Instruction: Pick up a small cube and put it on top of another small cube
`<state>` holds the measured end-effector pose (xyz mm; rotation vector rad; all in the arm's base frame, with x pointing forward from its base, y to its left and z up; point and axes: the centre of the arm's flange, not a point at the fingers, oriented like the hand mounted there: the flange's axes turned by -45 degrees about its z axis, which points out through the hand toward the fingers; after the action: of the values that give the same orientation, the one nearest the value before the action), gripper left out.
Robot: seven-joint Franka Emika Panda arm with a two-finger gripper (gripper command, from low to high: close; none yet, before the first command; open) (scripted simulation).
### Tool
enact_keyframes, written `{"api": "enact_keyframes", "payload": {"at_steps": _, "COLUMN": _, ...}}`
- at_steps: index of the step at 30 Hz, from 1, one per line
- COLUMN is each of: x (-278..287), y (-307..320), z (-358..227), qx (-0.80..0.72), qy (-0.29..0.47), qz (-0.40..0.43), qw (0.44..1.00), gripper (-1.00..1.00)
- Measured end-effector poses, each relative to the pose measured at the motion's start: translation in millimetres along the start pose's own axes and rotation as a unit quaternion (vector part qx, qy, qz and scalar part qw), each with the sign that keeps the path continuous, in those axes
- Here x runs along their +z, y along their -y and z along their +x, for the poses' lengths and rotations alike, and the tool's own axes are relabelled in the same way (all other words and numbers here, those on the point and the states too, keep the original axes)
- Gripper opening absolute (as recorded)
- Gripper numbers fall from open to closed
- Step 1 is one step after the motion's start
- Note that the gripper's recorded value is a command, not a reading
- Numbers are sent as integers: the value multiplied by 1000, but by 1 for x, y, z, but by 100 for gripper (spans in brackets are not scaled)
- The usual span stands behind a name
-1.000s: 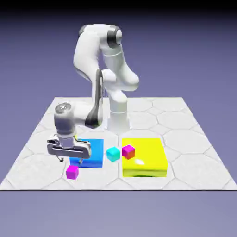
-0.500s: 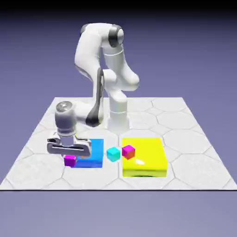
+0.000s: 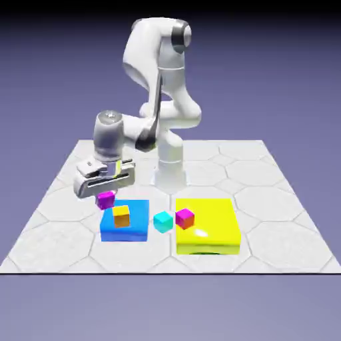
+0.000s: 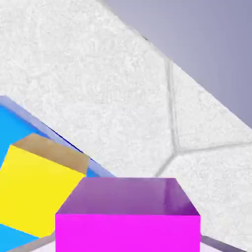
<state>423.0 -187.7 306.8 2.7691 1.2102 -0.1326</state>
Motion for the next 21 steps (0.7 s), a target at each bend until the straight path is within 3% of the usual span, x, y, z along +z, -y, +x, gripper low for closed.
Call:
{"api": "enact_keyframes", "payload": {"at_steps": 11, "x": -16, "y": 40, "z": -2, "qx": -260, "qy": -42, "qz": 11, "qw": 965, "gripper": -100}}
{"api": "enact_keyframes", "payload": {"at_steps": 17, "x": 44, "y": 43, "z": 5, "qx": -261, "qy": -43, "qz": 12, "qw": 964, "gripper": -100}}
{"api": "enact_keyframes", "payload": {"at_steps": 18, "x": 53, "y": 43, "z": 4, "qx": -260, "qy": -42, "qz": 11, "qw": 965, "gripper": 100}}
{"api": "enact_keyframes", "payload": {"at_steps": 21, "x": 43, "y": 42, "z": 5, "qx": -261, "qy": -44, "qz": 11, "qw": 964, "gripper": 100}}
